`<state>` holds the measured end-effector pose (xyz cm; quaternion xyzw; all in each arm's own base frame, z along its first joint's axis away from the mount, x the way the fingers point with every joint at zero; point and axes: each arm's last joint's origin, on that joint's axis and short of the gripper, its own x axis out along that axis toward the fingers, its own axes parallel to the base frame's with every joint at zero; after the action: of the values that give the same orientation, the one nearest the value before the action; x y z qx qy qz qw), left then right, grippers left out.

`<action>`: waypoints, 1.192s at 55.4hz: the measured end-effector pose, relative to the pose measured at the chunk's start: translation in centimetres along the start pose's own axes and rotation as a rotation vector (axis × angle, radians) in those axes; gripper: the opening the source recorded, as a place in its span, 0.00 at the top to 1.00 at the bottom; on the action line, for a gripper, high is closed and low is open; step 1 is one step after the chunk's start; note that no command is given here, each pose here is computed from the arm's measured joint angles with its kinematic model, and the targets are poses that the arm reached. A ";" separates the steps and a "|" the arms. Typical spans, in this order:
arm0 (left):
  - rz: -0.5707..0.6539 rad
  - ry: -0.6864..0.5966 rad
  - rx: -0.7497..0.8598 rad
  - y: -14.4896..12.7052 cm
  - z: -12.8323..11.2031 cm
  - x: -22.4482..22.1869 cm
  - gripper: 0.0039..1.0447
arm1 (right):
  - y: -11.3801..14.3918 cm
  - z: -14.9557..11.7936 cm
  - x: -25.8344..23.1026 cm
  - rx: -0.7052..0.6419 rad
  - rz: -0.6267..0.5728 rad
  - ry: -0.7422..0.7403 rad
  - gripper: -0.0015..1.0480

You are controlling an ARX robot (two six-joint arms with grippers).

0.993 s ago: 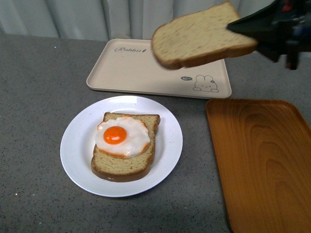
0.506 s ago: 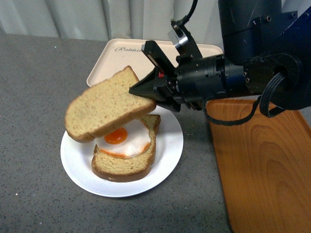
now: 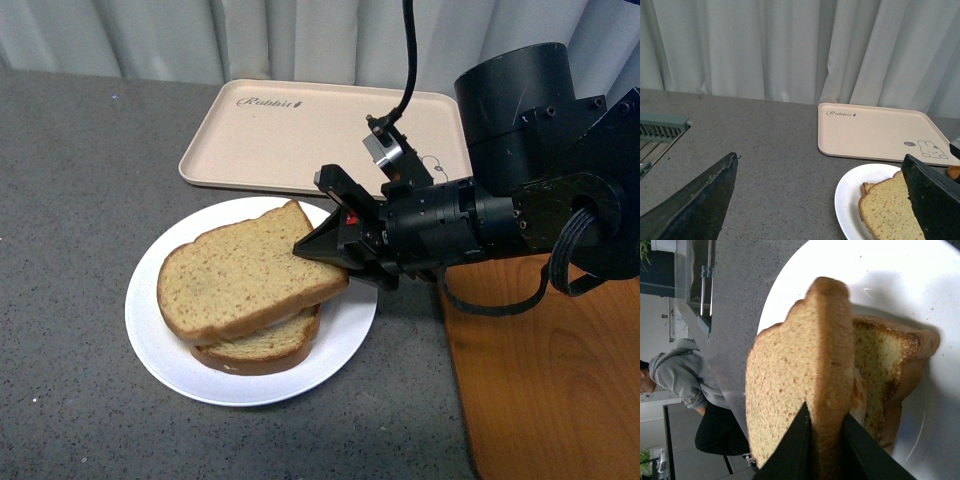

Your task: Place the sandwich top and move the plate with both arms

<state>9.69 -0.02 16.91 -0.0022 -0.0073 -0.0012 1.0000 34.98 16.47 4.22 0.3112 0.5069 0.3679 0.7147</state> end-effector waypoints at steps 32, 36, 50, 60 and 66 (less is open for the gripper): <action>0.000 0.000 0.000 0.0 0.0 0.0 0.06 | 0.2 0.9 -11.6 -0.158 -0.497 -0.497 0.09; 0.000 0.000 0.000 0.0 0.0 0.0 0.06 | 0.0 0.0 -14.0 -0.200 -0.681 -0.613 0.09; 0.000 0.000 0.000 0.0 0.0 0.0 0.06 | 0.7 -5.5 -18.4 -0.617 -0.815 -1.054 0.50; 0.001 0.000 0.000 0.0 0.0 0.0 0.06 | 2.4 -7.8 -20.7 -0.678 -0.806 -1.117 0.79; 0.000 0.000 0.000 0.0 0.0 0.0 0.06 | 2.3 -9.1 -21.6 -0.675 -0.815 -1.098 0.96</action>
<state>9.68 -0.02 16.92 -0.0022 -0.0075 -0.0010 1.0000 21.19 0.22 14.17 0.0025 0.0136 0.0024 0.9999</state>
